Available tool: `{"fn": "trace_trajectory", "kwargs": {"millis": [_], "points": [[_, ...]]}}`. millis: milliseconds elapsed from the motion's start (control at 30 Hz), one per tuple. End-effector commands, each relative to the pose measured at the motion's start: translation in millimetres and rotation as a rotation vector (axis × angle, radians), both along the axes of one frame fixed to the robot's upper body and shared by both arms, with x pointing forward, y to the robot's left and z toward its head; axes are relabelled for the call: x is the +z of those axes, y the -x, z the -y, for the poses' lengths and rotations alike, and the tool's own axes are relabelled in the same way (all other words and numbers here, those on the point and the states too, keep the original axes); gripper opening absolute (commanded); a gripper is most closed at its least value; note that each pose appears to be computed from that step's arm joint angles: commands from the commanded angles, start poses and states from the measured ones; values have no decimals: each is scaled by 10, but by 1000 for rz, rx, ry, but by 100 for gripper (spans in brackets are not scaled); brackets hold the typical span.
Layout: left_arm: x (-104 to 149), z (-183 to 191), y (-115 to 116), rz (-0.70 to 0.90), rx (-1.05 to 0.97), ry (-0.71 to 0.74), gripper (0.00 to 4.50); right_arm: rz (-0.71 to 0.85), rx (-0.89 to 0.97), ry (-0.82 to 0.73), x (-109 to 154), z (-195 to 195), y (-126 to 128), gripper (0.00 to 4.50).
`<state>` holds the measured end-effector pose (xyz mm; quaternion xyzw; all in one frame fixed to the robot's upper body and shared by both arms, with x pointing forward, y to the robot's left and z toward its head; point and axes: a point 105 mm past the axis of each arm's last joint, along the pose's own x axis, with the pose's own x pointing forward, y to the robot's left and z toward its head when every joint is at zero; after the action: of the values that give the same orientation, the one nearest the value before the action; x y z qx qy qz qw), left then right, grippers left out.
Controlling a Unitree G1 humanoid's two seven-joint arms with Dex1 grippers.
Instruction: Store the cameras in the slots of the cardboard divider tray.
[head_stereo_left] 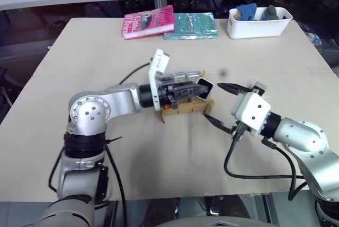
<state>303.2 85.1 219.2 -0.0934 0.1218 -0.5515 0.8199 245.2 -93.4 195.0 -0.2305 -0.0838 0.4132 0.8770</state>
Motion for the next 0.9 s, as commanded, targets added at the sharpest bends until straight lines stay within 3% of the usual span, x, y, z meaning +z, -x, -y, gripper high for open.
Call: {"fn": "trace_trajectory", "kwargs": {"millis": [33, 200, 700, 900], "points": [[44, -129, -103, 152, -56, -101, 76, -30, 5, -114, 172, 239, 201, 440], [-63, -153, -303, 257, -145, -255, 76, -73, 42, -276, 315, 535, 471, 440], [-368, -261, -619, 346, -279, -560, 76, -108, -52, -192, 224, 792, 621, 440], [-518, -211, -673, 357, -298, -579, 76, -101, -62, -195, 210, 781, 616, 440]]}}
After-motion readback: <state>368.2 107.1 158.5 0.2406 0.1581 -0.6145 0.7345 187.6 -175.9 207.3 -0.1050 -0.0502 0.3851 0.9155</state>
